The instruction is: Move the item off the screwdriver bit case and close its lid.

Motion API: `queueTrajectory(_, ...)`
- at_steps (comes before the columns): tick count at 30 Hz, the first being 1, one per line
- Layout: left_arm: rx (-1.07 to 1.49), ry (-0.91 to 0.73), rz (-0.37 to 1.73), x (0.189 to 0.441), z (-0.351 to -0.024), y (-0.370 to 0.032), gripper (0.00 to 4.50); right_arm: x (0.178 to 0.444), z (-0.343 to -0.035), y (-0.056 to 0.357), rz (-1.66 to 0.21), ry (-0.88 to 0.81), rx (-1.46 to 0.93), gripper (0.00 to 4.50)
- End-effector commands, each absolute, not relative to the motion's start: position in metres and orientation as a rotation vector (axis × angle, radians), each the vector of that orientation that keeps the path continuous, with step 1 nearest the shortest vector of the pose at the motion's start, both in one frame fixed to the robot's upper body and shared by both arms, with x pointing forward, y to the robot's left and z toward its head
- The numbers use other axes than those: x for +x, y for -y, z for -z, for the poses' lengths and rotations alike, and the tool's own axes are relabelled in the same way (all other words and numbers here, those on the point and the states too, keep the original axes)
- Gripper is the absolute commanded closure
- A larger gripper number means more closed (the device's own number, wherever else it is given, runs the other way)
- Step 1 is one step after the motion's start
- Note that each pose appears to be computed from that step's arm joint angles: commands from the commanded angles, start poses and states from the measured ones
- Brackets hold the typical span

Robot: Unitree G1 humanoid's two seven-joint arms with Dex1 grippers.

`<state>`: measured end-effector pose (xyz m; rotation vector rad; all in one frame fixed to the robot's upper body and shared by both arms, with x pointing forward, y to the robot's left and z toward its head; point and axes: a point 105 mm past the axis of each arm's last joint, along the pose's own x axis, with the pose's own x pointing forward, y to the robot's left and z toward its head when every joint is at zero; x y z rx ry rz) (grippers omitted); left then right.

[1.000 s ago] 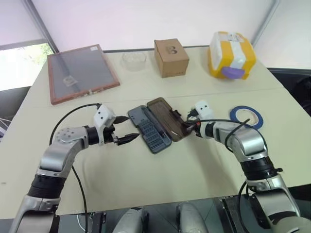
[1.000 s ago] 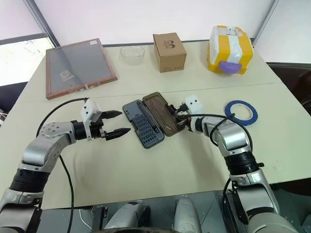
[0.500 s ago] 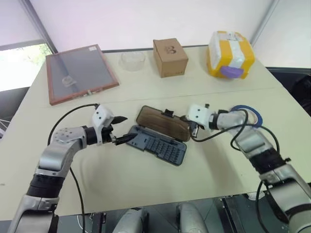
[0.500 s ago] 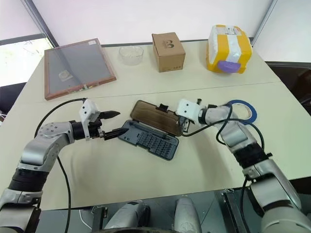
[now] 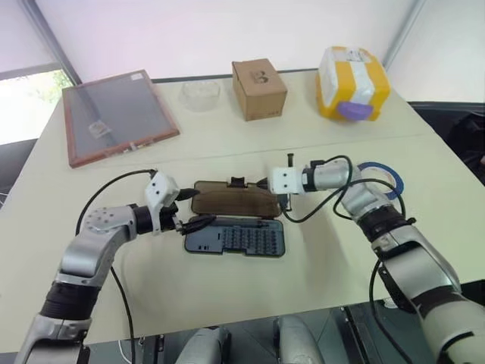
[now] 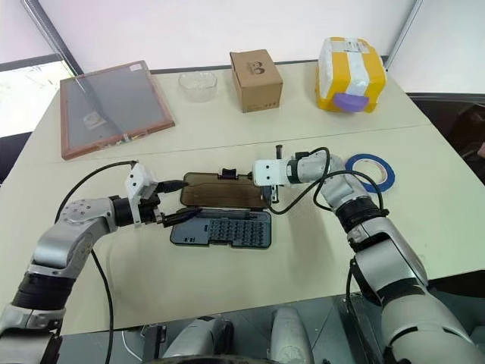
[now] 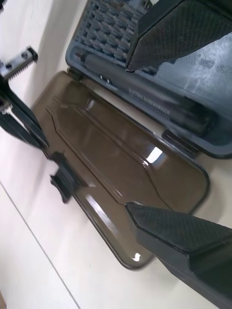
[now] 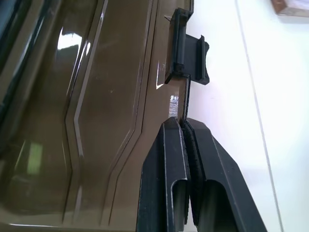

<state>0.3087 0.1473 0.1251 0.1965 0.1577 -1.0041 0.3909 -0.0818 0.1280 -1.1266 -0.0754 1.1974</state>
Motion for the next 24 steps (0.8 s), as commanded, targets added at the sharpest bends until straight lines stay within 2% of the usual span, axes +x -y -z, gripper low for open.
queueTrajectory(1, 0.202, -0.116, 0.999, 0.307, -0.136, -0.146, 0.0, 0.389, -0.127, 0.067, -1.229, 0.156, -1.194, 4.48)
queueTrajectory(5, 0.202, -0.117, 0.997, 0.309, -0.137, -0.146, 0.0, 0.396, -0.132, 0.065, -1.181, 0.182, -1.193, 4.48)
queueTrajectory(11, 0.174, -0.105, 0.972, 0.316, -0.145, -0.152, 0.0, 0.4, -0.154, 0.071, -1.086, 0.266, -1.144, 4.48)
queueTrajectory(17, 0.168, -0.102, 0.979, 0.324, -0.147, -0.149, 0.0, 0.392, -0.141, 0.072, -1.124, 0.24, -1.169, 4.48)
queueTrajectory(20, 0.167, -0.101, 0.983, 0.325, -0.147, -0.148, 0.0, 0.391, -0.142, 0.069, -1.131, 0.248, -1.173, 3.52)
queueTrajectory(24, 0.16, -0.102, 0.984, 0.325, -0.147, -0.148, 0.0, 0.391, -0.144, 0.066, -1.129, 0.277, -1.199, 1.45)
